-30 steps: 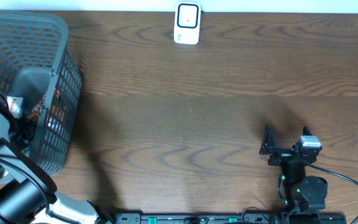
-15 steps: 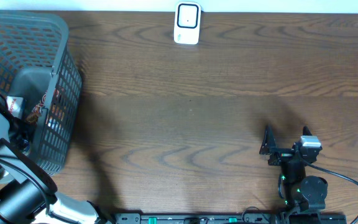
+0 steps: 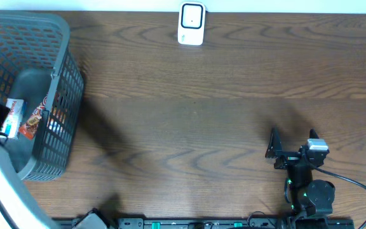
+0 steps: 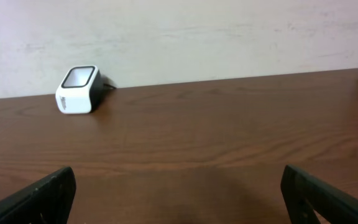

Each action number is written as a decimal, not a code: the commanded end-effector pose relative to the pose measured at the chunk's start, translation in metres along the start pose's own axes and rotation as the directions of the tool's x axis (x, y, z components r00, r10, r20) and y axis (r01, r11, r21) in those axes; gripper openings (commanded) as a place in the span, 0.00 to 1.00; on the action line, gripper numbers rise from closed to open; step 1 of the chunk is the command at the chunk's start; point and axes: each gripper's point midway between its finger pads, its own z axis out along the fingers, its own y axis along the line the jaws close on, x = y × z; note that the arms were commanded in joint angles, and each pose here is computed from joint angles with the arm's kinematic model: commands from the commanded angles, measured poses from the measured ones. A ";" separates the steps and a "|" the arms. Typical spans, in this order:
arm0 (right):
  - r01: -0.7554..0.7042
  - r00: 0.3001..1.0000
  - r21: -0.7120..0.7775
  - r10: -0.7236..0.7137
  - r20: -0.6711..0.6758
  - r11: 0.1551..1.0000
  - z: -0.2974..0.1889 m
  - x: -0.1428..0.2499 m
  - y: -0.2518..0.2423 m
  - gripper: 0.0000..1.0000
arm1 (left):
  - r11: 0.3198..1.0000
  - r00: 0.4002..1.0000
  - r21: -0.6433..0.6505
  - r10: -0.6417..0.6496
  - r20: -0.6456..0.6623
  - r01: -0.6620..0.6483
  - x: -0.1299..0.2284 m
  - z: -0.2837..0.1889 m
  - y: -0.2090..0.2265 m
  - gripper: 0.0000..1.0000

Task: Scan the item barcode
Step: 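Lift the bottle out and set it upright on the table centre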

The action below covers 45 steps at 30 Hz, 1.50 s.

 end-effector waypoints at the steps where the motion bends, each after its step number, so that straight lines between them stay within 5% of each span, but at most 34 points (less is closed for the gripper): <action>1: 0.013 1.000 0.003 -0.013 -0.001 1.000 0.000 0.001 -0.001 0.99 | 0.912 0.988 0.403 -0.124 0.087 0.079 -0.017 -0.098 -0.063 0.62; 7: 0.013 1.000 0.003 -0.013 -0.001 1.000 0.000 0.001 -0.001 0.99 | 0.620 0.993 0.784 -0.112 0.040 0.038 0.017 -0.217 -0.138 0.64; 11: 0.013 1.000 0.003 -0.013 -0.001 1.000 0.000 0.001 -0.001 0.99 | 0.578 0.999 0.815 -0.012 -0.049 0.046 0.055 -0.219 -0.168 0.65; 22: 0.013 1.000 0.003 -0.013 -0.001 1.000 0.000 0.001 -0.001 0.99 | 0.812 0.919 0.582 0.267 -0.289 -0.053 0.247 -0.124 -0.251 0.64; 31: 0.013 1.000 0.003 -0.013 -0.001 1.000 0.000 0.001 -0.001 0.99 | 0.979 0.876 0.197 0.141 -0.461 -0.053 0.399 -0.037 -0.234 0.62; 41: 0.013 1.000 0.003 -0.013 -0.001 1.000 0.000 0.001 -0.001 0.99 | 0.990 0.856 -0.112 -0.131 -0.500 0.086 0.461 -0.001 -0.197 0.61; 45: 0.013 1.000 0.003 -0.013 -0.001 1.000 0.000 0.001 -0.001 0.99 | 0.981 0.830 -0.160 -0.176 -0.529 0.106 0.472 0.000 -0.192 0.75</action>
